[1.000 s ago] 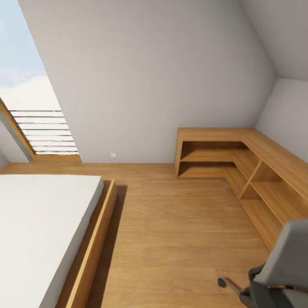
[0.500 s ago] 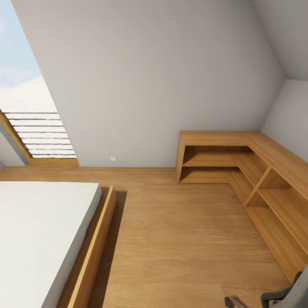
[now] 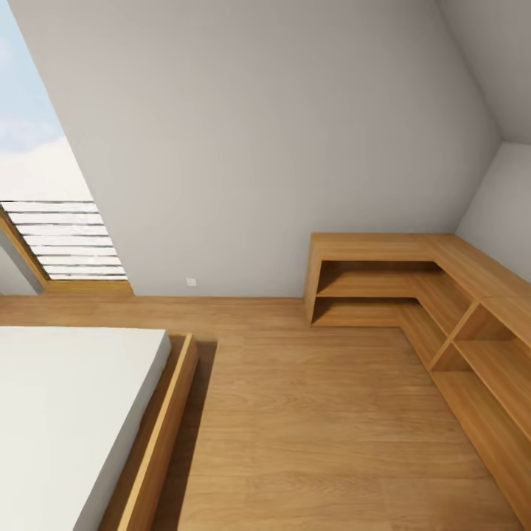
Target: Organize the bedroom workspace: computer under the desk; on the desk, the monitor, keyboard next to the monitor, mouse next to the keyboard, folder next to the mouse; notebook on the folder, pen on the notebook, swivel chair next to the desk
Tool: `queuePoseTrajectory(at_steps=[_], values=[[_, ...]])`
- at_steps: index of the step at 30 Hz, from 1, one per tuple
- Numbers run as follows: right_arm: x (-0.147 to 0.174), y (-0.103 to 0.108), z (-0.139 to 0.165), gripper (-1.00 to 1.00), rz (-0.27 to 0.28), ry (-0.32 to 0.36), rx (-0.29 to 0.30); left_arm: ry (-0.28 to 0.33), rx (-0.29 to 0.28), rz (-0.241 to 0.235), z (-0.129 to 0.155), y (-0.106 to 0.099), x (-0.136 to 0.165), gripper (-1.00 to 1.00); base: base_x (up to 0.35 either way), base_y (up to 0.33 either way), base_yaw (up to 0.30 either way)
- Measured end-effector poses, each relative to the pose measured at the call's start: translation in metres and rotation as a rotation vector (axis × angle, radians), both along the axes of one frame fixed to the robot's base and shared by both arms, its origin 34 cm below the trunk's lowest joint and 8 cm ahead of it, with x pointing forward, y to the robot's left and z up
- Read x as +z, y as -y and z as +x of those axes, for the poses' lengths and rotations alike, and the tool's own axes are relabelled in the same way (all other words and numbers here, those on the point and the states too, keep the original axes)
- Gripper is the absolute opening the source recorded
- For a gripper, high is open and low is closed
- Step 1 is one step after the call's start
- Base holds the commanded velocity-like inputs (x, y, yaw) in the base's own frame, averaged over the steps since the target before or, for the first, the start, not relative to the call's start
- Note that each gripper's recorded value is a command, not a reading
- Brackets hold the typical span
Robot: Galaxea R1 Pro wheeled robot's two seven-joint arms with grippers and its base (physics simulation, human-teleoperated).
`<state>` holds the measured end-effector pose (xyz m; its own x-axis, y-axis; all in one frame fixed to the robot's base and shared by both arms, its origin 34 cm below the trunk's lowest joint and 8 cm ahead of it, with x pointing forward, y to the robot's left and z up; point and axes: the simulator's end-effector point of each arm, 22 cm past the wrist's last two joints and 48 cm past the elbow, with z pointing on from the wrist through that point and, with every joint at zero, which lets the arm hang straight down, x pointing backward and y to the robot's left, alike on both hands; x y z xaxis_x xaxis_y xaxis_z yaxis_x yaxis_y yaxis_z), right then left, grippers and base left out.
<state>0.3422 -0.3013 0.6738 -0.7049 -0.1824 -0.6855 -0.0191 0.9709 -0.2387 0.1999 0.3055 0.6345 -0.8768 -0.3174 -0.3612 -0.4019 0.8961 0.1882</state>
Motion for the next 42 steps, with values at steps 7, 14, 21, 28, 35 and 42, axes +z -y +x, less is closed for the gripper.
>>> queuePoseTrajectory(at_steps=[7,14,21,28,35,42], values=[[0.002,0.000,0.004,1.00,0.000,0.011,0.000,0.010,0.001,0.000,0.004,0.000,0.001,1.00,0.027,0.000,0.000],[0.005,0.000,0.007,1.00,0.000,0.022,0.000,0.022,0.000,0.000,0.008,0.000,0.002,1.00,0.047,0.000,0.000],[0.008,0.000,0.010,1.00,0.000,0.033,0.001,0.033,0.001,0.000,0.012,0.000,0.003,1.00,0.255,0.000,0.000],[0.011,0.000,0.014,1.00,0.000,0.044,0.001,0.044,0.000,0.000,0.016,0.000,0.004,1.00,0.314,0.000,0.000],[0.013,0.000,0.017,1.00,0.000,0.055,0.002,0.055,-0.001,0.000,0.020,0.000,0.006,1.00,0.326,0.000,0.000],[0.016,0.000,0.021,1.00,0.000,0.066,0.001,0.066,0.000,0.000,0.024,0.000,0.007,1.00,0.327,0.000,0.000]])
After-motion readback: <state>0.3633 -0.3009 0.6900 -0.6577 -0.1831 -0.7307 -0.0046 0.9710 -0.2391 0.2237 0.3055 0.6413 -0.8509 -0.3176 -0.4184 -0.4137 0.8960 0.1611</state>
